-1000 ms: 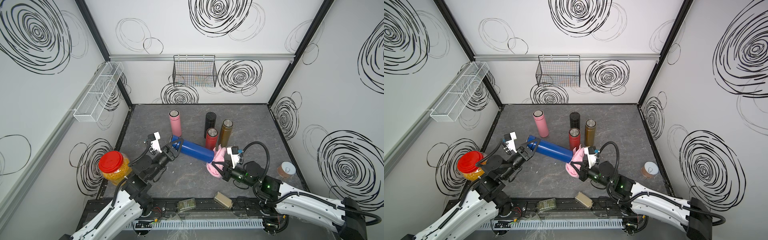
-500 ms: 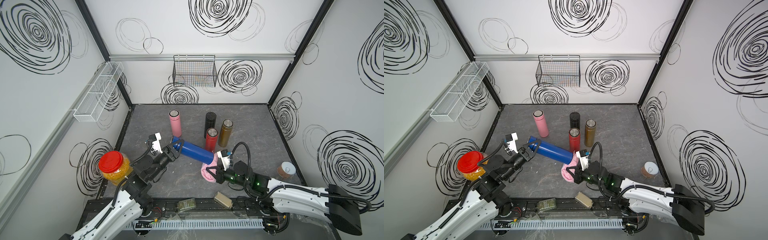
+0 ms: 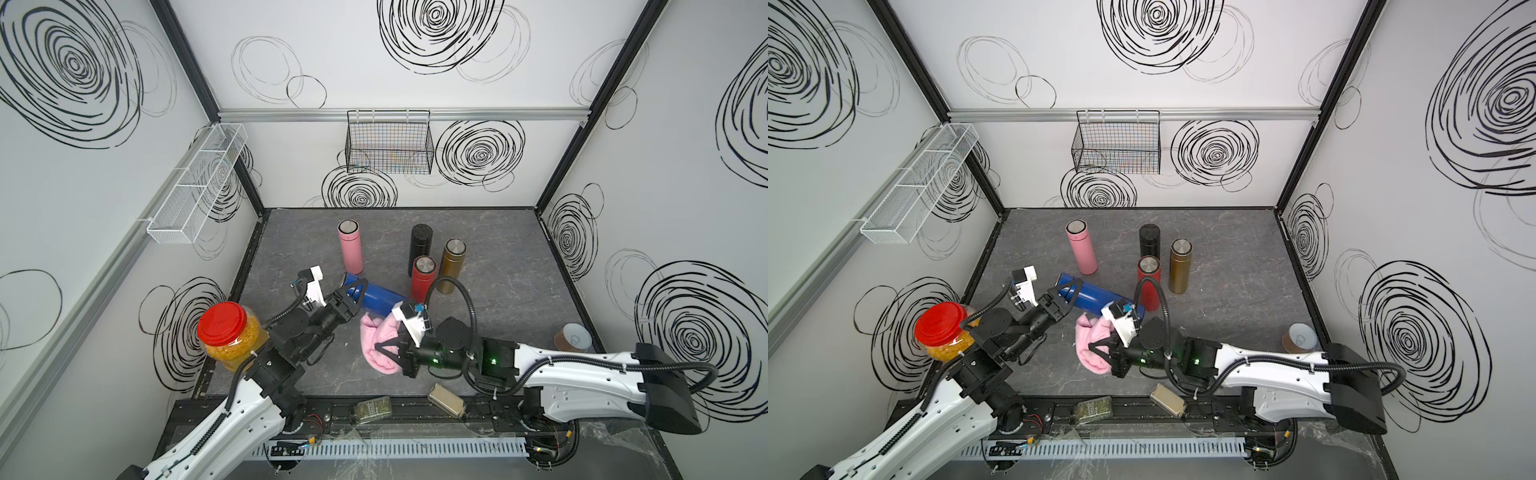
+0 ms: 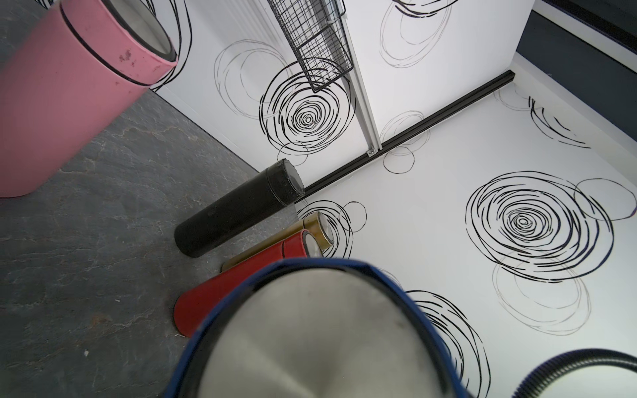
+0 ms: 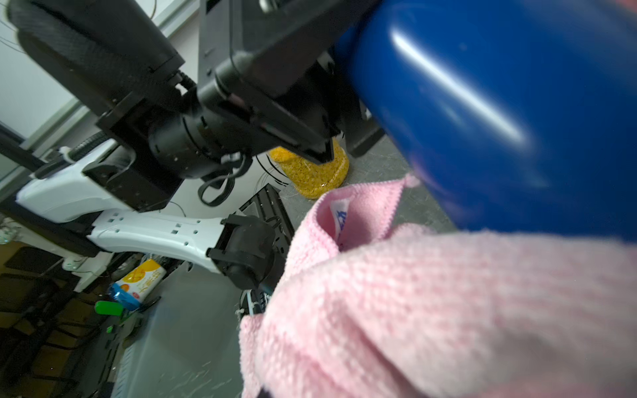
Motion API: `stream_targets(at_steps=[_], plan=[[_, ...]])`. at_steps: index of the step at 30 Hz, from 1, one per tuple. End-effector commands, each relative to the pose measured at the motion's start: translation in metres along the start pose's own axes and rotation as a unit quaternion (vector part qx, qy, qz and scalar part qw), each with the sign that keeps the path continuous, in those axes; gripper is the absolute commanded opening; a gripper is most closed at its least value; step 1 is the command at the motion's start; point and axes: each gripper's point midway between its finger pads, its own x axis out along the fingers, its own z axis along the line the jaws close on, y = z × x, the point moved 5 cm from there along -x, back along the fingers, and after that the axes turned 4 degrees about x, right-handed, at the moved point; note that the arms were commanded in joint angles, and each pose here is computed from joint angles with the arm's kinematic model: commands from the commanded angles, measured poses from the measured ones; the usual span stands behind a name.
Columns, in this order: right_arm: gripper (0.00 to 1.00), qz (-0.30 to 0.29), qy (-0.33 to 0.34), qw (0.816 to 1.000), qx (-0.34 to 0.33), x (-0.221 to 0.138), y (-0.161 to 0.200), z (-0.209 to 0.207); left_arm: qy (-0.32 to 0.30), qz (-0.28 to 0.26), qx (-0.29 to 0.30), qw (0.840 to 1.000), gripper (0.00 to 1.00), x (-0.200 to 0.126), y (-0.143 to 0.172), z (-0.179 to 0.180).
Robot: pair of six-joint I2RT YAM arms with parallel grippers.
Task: Wipe the surface of the thermos
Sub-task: Wipe the dirt from the surface of the thermos.
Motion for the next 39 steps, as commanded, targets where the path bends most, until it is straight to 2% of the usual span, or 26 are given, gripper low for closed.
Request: stream_targets(at_steps=[1, 5, 9, 19, 23, 26, 31, 35, 39], plan=[[0.0, -0.018, 0.069, 0.997, -0.035, 0.026, -0.016, -0.008, 0.055, -0.04, -0.005, 0.998, 0.0, -0.003, -0.018, -0.027], [0.0, -0.022, 0.163, 0.986, -0.038, 0.04, -0.013, -0.034, 0.048, -0.041, 0.006, 0.998, 0.0, -0.005, -0.02, -0.029], [0.0, -0.033, 0.243, 0.969, -0.015, 0.021, -0.006, -0.058, 0.03, -0.051, 0.028, 0.998, 0.0, -0.01, -0.026, -0.03], [0.0, -0.06, 0.299, 0.952, 0.033, -0.053, 0.002, -0.075, 0.002, -0.065, 0.07, 0.995, 0.0, -0.012, -0.036, -0.033], [0.0, -0.068, 0.243, 0.967, 0.018, -0.068, -0.003, -0.05, -0.034, -0.071, 0.111, 0.991, 0.0, -0.015, -0.043, -0.033], [0.0, -0.06, 0.196, 0.979, -0.006, -0.072, -0.002, -0.028, -0.089, -0.085, 0.159, 0.98, 0.0, -0.021, -0.057, -0.034], [0.0, -0.059, 0.206, 0.977, -0.015, -0.082, -0.002, -0.03, -0.186, -0.085, 0.24, 0.949, 0.0, -0.012, -0.071, -0.033], [0.0, -0.084, 0.205, 0.975, -0.031, -0.092, -0.008, -0.03, -0.22, -0.08, 0.295, 0.926, 0.0, 0.01, -0.066, -0.037], [0.0, -0.111, 0.213, 0.97, -0.041, -0.103, -0.013, -0.036, -0.243, -0.058, 0.343, 0.906, 0.0, 0.048, -0.054, -0.033]])
